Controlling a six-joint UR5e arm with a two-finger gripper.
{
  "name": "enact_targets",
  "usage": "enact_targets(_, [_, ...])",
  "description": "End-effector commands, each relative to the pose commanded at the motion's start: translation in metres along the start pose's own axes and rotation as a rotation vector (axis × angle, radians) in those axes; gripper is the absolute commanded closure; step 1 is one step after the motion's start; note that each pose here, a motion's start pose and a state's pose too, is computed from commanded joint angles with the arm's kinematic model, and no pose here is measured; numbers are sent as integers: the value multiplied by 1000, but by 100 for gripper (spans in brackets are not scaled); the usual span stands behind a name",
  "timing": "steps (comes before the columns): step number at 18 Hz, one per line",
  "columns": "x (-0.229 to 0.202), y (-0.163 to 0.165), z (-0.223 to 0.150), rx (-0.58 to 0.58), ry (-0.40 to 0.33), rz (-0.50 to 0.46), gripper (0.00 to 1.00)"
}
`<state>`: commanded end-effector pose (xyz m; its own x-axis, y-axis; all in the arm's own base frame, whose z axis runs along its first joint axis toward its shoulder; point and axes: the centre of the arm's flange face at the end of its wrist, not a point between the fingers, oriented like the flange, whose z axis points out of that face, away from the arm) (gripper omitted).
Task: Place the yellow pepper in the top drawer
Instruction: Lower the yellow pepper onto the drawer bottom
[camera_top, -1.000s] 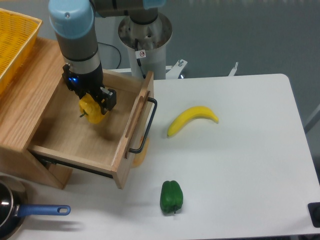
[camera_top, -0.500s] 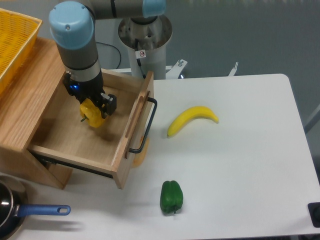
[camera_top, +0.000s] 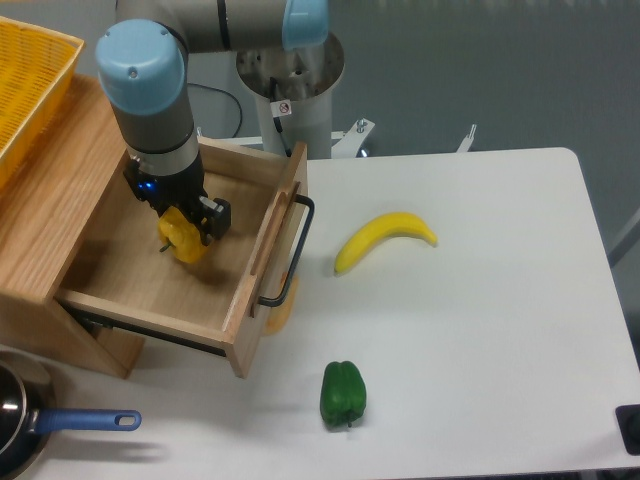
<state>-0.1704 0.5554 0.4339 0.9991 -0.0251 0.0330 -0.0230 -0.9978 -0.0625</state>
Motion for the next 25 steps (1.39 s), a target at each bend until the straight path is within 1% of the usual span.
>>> enact_targets(2, [1,-1,1,1,1,2,39])
enact_targets(7, [0,-1,2,-1,1,1,28])
enact_targets(9, [-1,-1,4,-8,-2,1,28])
enact_targets(10, [0,-1,4,-9,-3,4,26])
enact_targets(11, [4,-3,4,-8,-3,13,21])
enact_targets(14, [4,-3,3,-6,-5,14,19])
enact_targets(15, [4,-3,4,-7,-4,14,17])
enact_targets(19, [3,-3,5,-12,-6,13,16])
enact_targets(25, [6,-3,-8,8,-15,16,16])
